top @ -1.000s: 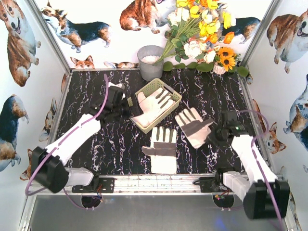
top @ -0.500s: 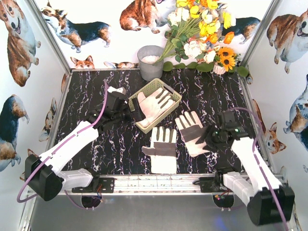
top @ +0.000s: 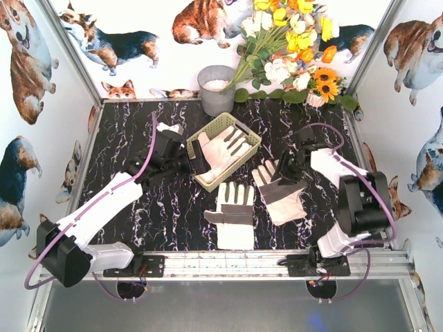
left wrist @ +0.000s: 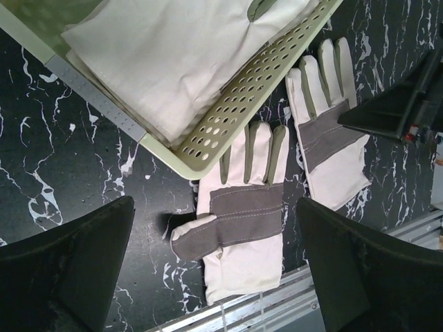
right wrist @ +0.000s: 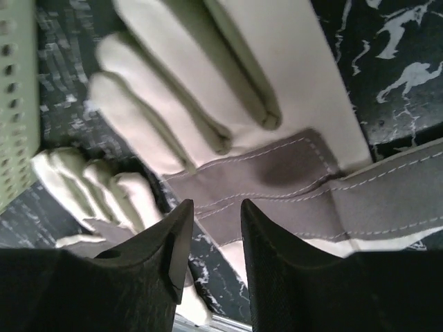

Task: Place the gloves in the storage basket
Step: Move the glove to the center of the board.

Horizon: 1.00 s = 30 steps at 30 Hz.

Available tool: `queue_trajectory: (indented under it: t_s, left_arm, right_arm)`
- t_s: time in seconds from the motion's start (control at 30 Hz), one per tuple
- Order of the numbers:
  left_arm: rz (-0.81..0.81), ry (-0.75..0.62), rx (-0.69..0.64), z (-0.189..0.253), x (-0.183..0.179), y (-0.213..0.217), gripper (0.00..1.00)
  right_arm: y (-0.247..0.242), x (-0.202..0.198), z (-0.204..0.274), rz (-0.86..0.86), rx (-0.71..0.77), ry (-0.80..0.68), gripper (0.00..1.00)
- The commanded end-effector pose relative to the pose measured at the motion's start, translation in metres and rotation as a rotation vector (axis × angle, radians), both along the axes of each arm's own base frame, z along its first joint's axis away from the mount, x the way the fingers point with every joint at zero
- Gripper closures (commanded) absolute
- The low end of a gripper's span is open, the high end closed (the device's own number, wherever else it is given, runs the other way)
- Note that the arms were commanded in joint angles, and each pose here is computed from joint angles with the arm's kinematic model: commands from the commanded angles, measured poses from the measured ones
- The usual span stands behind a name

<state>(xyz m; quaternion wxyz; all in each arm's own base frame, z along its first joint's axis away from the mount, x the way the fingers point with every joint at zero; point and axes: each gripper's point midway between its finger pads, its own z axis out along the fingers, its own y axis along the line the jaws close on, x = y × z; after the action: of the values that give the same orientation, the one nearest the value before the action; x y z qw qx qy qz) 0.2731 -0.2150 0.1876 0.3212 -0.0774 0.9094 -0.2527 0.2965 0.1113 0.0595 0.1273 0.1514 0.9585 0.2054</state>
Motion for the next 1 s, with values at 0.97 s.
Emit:
queue_trajectory:
  t_s: [0.97]
  left_arm:
    - [-0.149,0.005,-0.019,-0.014,-0.032,-0.061,0.05]
  right_arm:
    - [0.027,-0.106,-0.031,-0.282,0.168,0.199,0.67]
